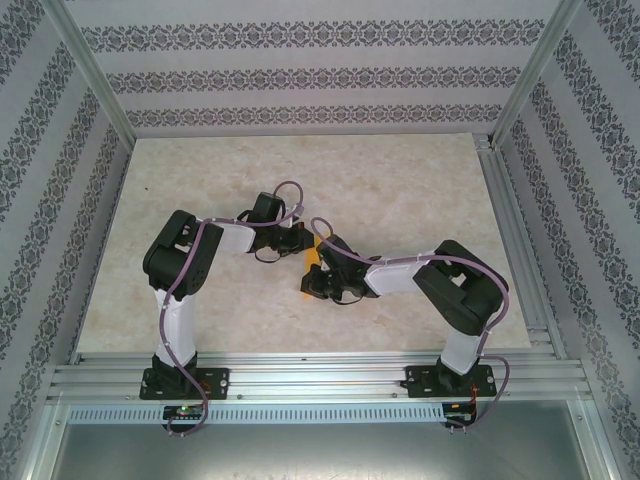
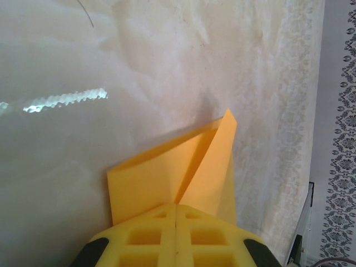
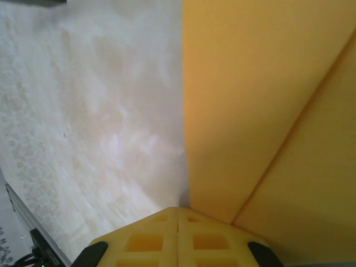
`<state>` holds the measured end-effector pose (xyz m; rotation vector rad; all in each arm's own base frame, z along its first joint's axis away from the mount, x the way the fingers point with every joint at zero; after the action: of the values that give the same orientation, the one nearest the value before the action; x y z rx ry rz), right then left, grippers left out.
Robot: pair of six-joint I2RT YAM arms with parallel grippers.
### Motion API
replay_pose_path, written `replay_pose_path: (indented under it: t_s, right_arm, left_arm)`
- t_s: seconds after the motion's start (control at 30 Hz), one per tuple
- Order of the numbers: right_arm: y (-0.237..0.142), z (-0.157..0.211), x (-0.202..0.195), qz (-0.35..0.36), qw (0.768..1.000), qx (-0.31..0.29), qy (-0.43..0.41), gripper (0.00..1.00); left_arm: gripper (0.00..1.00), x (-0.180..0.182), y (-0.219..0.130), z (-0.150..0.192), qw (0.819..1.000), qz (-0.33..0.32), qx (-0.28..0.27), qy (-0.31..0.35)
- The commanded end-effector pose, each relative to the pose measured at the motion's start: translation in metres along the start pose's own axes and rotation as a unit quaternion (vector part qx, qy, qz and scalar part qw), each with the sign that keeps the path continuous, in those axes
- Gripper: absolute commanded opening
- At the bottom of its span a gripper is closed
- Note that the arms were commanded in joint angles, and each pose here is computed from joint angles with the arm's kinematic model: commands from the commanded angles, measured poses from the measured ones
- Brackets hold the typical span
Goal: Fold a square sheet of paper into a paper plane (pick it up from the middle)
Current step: Fourth fold the wing at the center of the table.
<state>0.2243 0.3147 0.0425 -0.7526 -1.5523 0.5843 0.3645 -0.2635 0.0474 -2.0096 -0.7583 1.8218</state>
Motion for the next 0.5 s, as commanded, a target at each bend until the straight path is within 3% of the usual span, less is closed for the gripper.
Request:
replay_pose_path:
  t_s: [0.0,0.17,0.27,0.37,0.47]
  right_arm:
    - [0.0,0.025,-0.009,0.042,0.998,0.05,-0.013,0.07]
    - [-0.026,0.01,0.01,0.027,0.999,0.002,-0.031,0.12]
    - [-0.053,-0.002,0.006,0.034,0.998,-0.047,-0.025,0.21]
    - [-0.072,-0.01,-0.016,0.051,0.995,-0.09,0.004,0.27]
    - [-0.081,-0.015,-0.028,0.046,0.992,-0.116,0.027,0.31]
  left_arm:
    - [0.04,0.025,0.006,0.007,0.999,-0.033,0.005,-0.022]
    - [0.07,0.008,0.001,0.004,1.0,-0.004,0.003,-0.011]
    - [0.12,-0.015,-0.012,-0.001,1.0,0.017,-0.007,0.005]
    - [0.25,-0.038,-0.03,-0.006,0.999,0.017,-0.024,0.026]
    - [0.31,-0.05,-0.046,-0.004,0.999,0.006,-0.037,0.04]
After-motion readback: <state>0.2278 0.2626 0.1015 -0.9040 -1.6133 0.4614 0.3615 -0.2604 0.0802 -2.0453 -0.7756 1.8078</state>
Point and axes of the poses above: each hand's point on the last joint's axis, 136 mm out from that joint toward the fingers, its own y axis out along the fingers, its own x axis along the line the jaws close on, z = x × y, the point moved 4 cm from there along -y, back along the fingers, and after that the axes turned 3 degrees about -y, right-handed, at the moved point
